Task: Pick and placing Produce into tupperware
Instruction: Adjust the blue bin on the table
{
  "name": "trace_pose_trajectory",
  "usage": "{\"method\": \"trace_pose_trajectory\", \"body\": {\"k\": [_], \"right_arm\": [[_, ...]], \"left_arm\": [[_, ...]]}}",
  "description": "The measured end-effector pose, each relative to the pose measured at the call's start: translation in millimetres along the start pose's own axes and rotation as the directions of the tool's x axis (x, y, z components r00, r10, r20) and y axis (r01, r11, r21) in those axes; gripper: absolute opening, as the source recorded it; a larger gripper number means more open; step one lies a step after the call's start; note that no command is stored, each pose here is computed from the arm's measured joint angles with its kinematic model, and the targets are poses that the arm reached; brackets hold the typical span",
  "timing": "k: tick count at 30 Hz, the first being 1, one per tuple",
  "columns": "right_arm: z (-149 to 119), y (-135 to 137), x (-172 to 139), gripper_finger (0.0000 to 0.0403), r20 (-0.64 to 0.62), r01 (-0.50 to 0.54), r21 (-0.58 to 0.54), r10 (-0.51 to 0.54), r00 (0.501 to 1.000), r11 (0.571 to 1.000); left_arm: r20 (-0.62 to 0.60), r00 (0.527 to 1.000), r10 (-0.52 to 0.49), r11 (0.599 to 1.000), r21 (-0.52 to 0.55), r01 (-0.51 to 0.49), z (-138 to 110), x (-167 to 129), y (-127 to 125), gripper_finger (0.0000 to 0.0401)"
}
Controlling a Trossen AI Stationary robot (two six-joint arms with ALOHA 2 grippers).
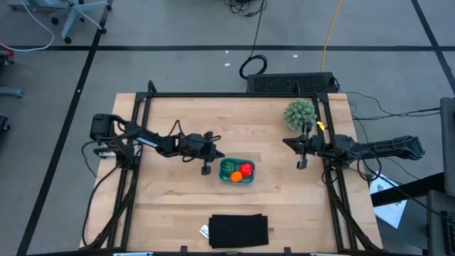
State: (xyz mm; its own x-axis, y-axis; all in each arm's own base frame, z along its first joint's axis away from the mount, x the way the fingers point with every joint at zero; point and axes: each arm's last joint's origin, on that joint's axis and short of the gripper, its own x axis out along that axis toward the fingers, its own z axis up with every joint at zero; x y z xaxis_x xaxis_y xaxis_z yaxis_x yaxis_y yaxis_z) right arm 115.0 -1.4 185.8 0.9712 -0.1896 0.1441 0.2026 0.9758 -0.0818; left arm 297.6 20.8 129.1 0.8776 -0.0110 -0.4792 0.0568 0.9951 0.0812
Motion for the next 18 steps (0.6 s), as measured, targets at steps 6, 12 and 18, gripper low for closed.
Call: {"method": "trace_pose_trajectory", "body": {"k": [6, 12, 18], "right_arm": [[0.0, 0.0, 0.0, 0.0000, 0.000, 0.000, -0.001, 0.000, 1.000, 1.000], [0.0, 0.0, 0.0, 0.0000, 0.000, 0.000, -0.002, 0.000, 1.000, 1.000], [0.0, 0.0, 0.0, 0.0000, 0.000, 0.000, -0.002, 0.000, 1.000, 1.000]], "left_arm": [[-0.001, 1.000, -0.001, 1.000, -0.001, 0.001, -0.1, 0.0, -0.1, 0.0017], [0.003, 1.000, -0.028, 1.000, 0.001, 0.028, 0.1, 0.0, -1.2, 0.0017], [0.002, 1.000, -0.027, 1.000, 0.013, 0.027, 0.1, 0.1, -2.5, 0.0017]]}}
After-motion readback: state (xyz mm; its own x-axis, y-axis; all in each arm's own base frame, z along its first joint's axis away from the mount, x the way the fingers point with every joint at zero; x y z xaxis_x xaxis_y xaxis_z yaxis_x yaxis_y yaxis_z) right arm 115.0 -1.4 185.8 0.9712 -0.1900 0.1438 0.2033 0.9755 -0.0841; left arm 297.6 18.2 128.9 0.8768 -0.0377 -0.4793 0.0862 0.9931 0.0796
